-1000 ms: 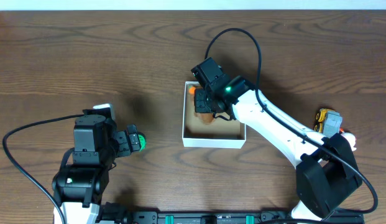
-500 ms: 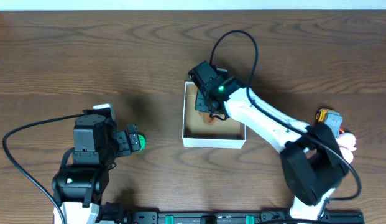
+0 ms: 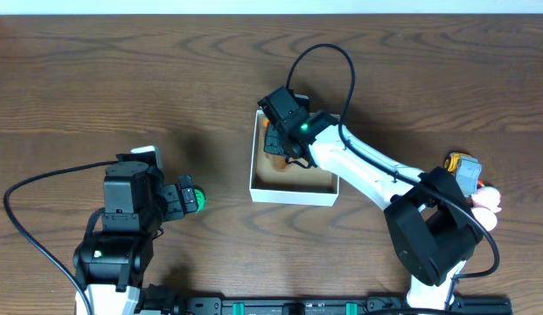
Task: Pack container
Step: 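Carry the teddy bear left over the white box and lower it in, then open the right gripper and withdraw it right toward the toy truck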
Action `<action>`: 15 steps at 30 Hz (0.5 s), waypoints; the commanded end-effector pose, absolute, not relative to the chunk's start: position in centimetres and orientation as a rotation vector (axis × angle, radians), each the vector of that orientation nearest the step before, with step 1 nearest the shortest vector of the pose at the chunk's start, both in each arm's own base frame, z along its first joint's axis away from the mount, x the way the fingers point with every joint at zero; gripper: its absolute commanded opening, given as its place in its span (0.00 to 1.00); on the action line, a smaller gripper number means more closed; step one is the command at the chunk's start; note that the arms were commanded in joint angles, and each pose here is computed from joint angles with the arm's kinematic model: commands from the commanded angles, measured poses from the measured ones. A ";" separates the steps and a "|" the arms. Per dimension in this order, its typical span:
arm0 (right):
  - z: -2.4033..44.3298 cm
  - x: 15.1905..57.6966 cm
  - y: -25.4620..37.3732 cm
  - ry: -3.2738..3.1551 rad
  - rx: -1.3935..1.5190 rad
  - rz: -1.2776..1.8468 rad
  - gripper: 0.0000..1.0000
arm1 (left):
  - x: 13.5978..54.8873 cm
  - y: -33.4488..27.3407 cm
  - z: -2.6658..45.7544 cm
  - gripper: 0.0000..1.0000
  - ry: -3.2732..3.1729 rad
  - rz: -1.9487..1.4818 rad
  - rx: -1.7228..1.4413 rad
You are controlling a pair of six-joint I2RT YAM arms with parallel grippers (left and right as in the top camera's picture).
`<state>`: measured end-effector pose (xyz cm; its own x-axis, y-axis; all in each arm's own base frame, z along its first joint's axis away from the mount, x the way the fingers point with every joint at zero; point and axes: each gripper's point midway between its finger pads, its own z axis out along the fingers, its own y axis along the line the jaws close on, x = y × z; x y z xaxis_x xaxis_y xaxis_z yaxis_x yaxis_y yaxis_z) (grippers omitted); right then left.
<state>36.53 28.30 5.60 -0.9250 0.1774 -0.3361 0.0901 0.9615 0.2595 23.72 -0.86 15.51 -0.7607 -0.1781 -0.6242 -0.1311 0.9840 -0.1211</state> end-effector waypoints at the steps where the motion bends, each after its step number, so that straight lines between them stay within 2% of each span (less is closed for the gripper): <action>1: 5.1 36.0 29.2 2.759 0.168 0.343 0.32 | 24.0 -1.0 16.4 0.98 2.427 -0.103 -0.206; 7: 5.0 35.8 29.4 2.769 0.162 0.359 0.62 | 24.0 -1.0 16.4 0.98 2.427 -0.103 -0.206; 15: 5.1 35.7 29.5 2.772 0.156 0.365 0.63 | 24.0 -1.0 16.4 0.98 2.427 -0.103 -0.206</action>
